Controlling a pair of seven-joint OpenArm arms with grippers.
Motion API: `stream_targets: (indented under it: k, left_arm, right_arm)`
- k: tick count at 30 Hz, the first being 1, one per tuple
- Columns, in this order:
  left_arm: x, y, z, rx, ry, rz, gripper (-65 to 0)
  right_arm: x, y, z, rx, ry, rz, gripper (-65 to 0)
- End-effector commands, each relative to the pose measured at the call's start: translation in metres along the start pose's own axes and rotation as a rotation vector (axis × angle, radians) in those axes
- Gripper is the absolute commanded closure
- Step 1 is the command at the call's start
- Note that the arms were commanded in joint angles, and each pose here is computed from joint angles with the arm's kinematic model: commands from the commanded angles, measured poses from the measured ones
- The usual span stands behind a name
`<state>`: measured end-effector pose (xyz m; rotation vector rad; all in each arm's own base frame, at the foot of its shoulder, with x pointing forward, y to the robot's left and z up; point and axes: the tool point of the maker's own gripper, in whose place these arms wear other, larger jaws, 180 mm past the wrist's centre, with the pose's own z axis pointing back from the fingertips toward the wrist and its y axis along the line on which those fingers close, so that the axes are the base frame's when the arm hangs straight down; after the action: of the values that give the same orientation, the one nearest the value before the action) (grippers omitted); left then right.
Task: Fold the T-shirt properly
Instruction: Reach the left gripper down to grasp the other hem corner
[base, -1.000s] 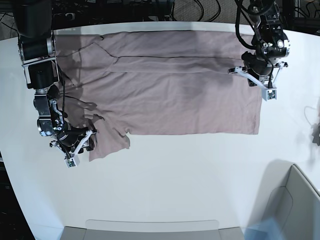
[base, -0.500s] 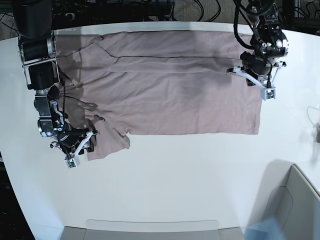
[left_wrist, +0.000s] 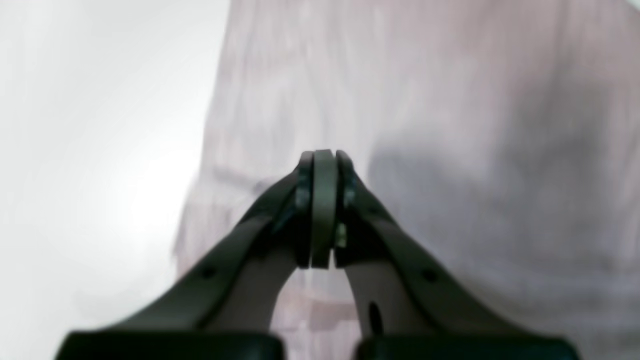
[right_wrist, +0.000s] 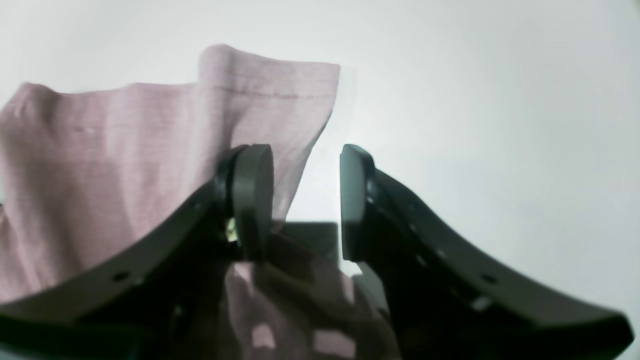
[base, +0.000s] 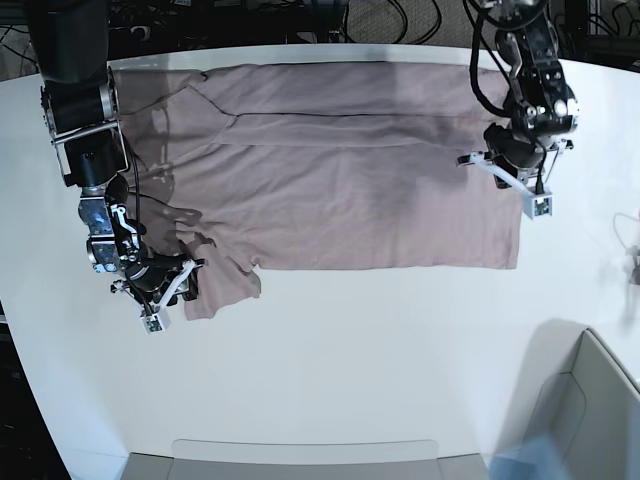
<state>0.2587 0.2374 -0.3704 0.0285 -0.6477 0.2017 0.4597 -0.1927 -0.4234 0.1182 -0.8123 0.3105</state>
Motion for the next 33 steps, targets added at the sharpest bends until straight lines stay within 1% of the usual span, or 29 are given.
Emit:
stream_targets:
  k: [1, 3, 4, 6, 9, 12, 14, 20, 24, 25, 27, 33]
  left_arm:
    - [0.027, 0.007, -0.001, 0.013, -0.069, -0.009, -11.3]
    - [0.051, 0.007, -0.011, 0.010, -0.101, -0.021, -20.4]
    - [0.060, 0.008, -0.017, 0.009, -0.107, -0.033, -22.6]
    - [0.075, 0.012, -0.031, 0.014, -0.098, -0.057, -22.3]
    - [0.097, 0.014, -0.062, 0.016, -0.071, -0.074, -21.6]
    - [0.104, 0.023, -0.087, 0.031, -0.044, -0.071, -21.6]
    - [0.105, 0.031, -0.097, 0.046, -0.024, -0.070, -21.6]
    - [0.103, 0.034, -0.106, 0.053, -0.005, -0.064, -21.8]
    - [0.089, 0.040, -0.114, 0.061, 0.039, -0.050, -21.8]
    - [0.089, 0.040, -0.115, 0.062, 0.037, -0.047, -21.8]
    - [0.092, 0.042, -0.119, 0.064, 0.032, -0.037, -21.8]
    - [0.087, 0.055, -0.128, 0.079, 0.065, 0.002, -21.8]
  right_arm:
    - [-0.003, -0.002, 0.001, 0.003, 0.045, 0.016, -22.9]
    - [-0.001, -0.003, 0.001, 0.002, 0.042, 0.016, -22.9]
    - [-0.001, -0.003, 0.001, 0.002, 0.042, 0.016, -22.9]
    - [0.000, -0.003, 0.001, 0.002, 0.040, 0.017, -22.9]
    - [0.000, -0.003, 0.001, 0.002, 0.040, 0.017, -22.9]
    - [0.000, -0.003, 0.001, 0.002, 0.040, 0.017, -22.9]
    - [-0.001, -0.003, 0.001, 0.001, 0.043, 0.015, -22.9]
    - [-0.005, -0.012, 0.005, -0.014, 0.050, 0.017, -22.9]
    - [-0.004, -0.015, 0.006, -0.018, 0.049, 0.020, -22.9]
    - [-0.004, -0.015, 0.006, -0.019, 0.049, 0.020, -22.9]
    - [-0.005, -0.018, 0.007, -0.024, 0.051, 0.021, -22.9]
    - [-0.005, -0.018, 0.007, -0.024, 0.051, 0.021, -22.9]
